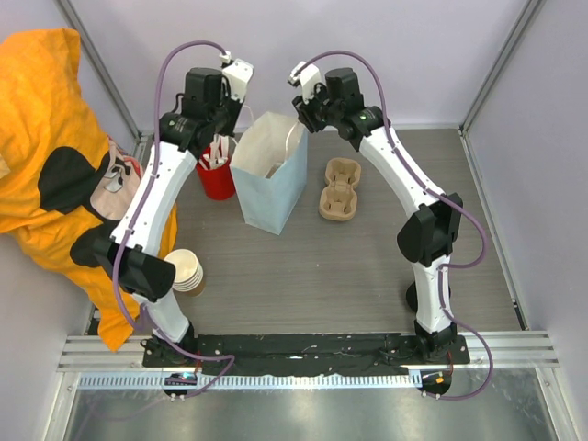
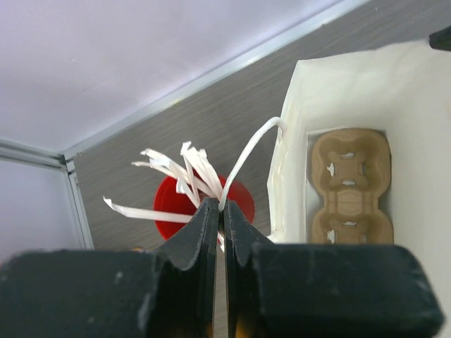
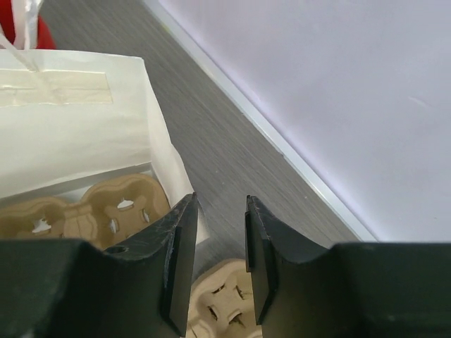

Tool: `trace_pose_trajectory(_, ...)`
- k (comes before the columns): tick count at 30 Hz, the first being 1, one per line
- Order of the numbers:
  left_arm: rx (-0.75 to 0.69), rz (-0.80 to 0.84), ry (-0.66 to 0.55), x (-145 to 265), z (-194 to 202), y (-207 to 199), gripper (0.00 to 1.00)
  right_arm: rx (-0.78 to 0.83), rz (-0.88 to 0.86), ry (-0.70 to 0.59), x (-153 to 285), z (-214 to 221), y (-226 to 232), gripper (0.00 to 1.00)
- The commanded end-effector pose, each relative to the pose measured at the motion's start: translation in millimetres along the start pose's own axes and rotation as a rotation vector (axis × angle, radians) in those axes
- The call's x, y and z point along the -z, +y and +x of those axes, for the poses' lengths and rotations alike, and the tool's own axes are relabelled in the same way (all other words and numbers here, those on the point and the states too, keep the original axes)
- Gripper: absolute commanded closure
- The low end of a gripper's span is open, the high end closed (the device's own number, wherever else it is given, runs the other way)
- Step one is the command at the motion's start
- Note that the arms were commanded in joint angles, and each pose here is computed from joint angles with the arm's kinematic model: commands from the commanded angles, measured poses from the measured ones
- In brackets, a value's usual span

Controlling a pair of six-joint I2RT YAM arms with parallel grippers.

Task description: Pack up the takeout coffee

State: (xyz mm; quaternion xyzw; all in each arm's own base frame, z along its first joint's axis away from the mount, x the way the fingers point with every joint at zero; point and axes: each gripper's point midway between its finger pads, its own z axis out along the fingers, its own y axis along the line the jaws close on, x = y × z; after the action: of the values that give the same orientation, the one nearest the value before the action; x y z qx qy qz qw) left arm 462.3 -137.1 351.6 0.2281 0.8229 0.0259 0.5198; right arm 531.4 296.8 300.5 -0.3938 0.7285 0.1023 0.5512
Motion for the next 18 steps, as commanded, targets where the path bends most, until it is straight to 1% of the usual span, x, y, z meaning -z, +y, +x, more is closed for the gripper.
trace_pose_trajectory(1, 0.027, -0.067, -0.13, -1.9, -44.0, 14.6, 0.9, -0.011, 0.147, -0.133, 29.9, -52.4, -30.7, 0.62)
trace_pose_trajectory(5, 0.024, -0.072, -0.126, -13.6, -46.7, 13.3, 0.87, -0.019, 0.207, -0.134, 33.8, -53.6, -44.1, 0.62)
trace_pose_trajectory(10, 0.023, -0.075, -0.122, -25.0, -48.6, 11.2, 0.85, -0.025, 0.242, -0.128, 33.3, -50.9, -52.8, 0.62)
trace_pose_trajectory(11, 0.025, -0.079, -0.126, -28.8, -50.2, 11.0, 0.83, -0.027, 0.247, -0.128, 33.4, -50.4, -54.8, 0.62)
trace_pose_trajectory(17, 0.028, -0.122, -0.13, -43.5, -55.0, 14.8, 0.78, -0.062, 0.268, -0.158, 41.2, -59.7, -63.3, 0.6)
trace_pose_trajectory(18, 0.03, -0.141, -0.136, -45.6, -58.1, 17.7, 0.78, -0.065, 0.265, -0.178, 49.9, -66.9, -64.4, 0.59)
